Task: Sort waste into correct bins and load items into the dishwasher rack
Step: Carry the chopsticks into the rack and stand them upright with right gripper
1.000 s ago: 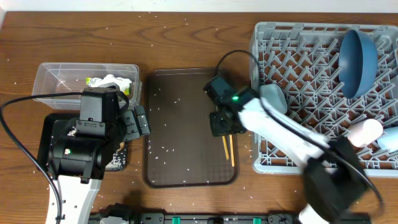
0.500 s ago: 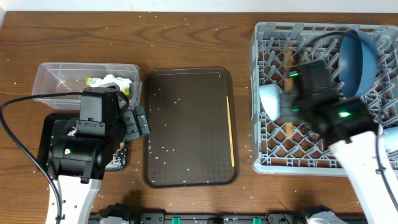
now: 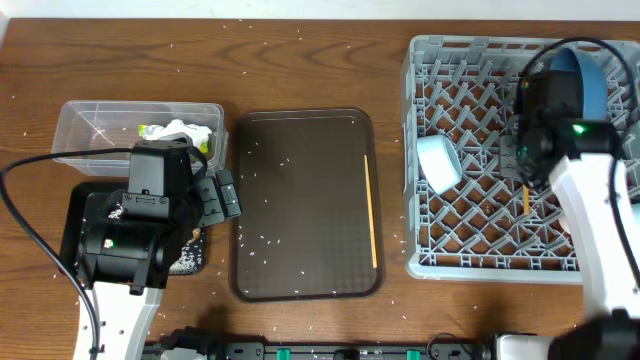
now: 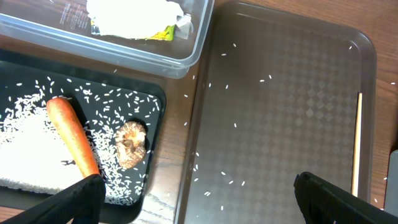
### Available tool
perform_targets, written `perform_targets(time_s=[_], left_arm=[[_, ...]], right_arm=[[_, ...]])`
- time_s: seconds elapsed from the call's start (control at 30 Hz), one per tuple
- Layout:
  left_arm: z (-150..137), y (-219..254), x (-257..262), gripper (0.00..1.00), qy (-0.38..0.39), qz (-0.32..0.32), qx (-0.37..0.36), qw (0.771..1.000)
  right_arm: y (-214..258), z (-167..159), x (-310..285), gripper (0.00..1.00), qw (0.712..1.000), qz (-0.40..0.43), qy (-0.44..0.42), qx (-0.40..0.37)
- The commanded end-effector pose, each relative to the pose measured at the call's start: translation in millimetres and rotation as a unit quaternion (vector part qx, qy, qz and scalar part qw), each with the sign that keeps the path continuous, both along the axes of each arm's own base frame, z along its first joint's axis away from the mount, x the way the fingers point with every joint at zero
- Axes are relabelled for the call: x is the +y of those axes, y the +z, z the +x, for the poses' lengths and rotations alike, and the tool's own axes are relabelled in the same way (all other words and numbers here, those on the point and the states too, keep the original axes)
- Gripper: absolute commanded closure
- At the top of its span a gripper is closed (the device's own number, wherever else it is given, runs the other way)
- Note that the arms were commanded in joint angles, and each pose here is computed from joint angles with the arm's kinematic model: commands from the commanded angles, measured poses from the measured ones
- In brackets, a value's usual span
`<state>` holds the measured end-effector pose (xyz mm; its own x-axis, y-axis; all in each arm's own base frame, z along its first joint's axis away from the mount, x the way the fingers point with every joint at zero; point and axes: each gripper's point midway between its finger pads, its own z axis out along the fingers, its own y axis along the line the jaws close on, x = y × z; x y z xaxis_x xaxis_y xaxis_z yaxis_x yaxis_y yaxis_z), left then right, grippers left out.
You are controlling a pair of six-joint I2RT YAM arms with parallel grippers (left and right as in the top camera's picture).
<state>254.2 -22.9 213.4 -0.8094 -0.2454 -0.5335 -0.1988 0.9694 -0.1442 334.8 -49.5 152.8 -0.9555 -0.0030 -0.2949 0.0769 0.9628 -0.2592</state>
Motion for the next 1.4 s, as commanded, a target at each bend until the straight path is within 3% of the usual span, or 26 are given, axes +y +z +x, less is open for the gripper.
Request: perform_targets(time_s=[0.0,0.17,0.27,0.37,0.47,0.57,0.73,1.07,1.17,1.37], left_arm=[[1.6,4.3,2.0,0.02,0.002,0.003,-0.005,1.0],[1.6,4.3,2.0,0.02,0.002,0.003,-0.005,1.0],[1.6,4.3,2.0,0.02,0.002,0.003,-0.005,1.0],[1.6,4.3,2.1,0.02,0.002,0.003,-0.005,1.0],[1.6,4.3,2.1,0.02,0.002,0.003,-0.005,1.0],[1.7,4.4,2.0,0.02,0.002,0.003,-0.005,1.0],[1.6,4.3,2.1,0.02,0.002,0.003,-0.005,1.0],[1.6,4.3,2.0,0.02,0.002,0.003,-0.005,1.0],[1.6,4.3,2.1,0.02,0.002,0.003,-0.005,1.0],[1.6,4.3,2.0,0.02,0.002,0.003,-0.005,1.0]], right_arm=[[-17.5,2.2,-8.9,0.99,0.999,-0.023,0.005,0.035],[-23.9,4.3,-13.0,0.97,0.998,-0.036,0.0,0.044],[-14.1,2.9,-5.8,0.63,1.0,-0.014,-0.006,0.027],[0.4,-1.0,12.1,0.56,0.999,0.04,-0.006,-0.001],[20.4,-6.1,48.2,0.56,0.991,0.126,0.024,-0.033],[43.1,-15.5,91.8,0.63,0.976,0.198,0.068,-0.058],[57.4,-37.0,161.6,0.69,0.961,0.238,0.13,-0.057],[-22.6,-61.1,252.1,0.72,0.981,0.159,0.103,0.03],[-55.5,-58.4,267.9,0.78,0.985,0.144,0.079,0.049],[-105.9,-41.9,265.2,0.8,0.993,0.105,0.023,0.057]])
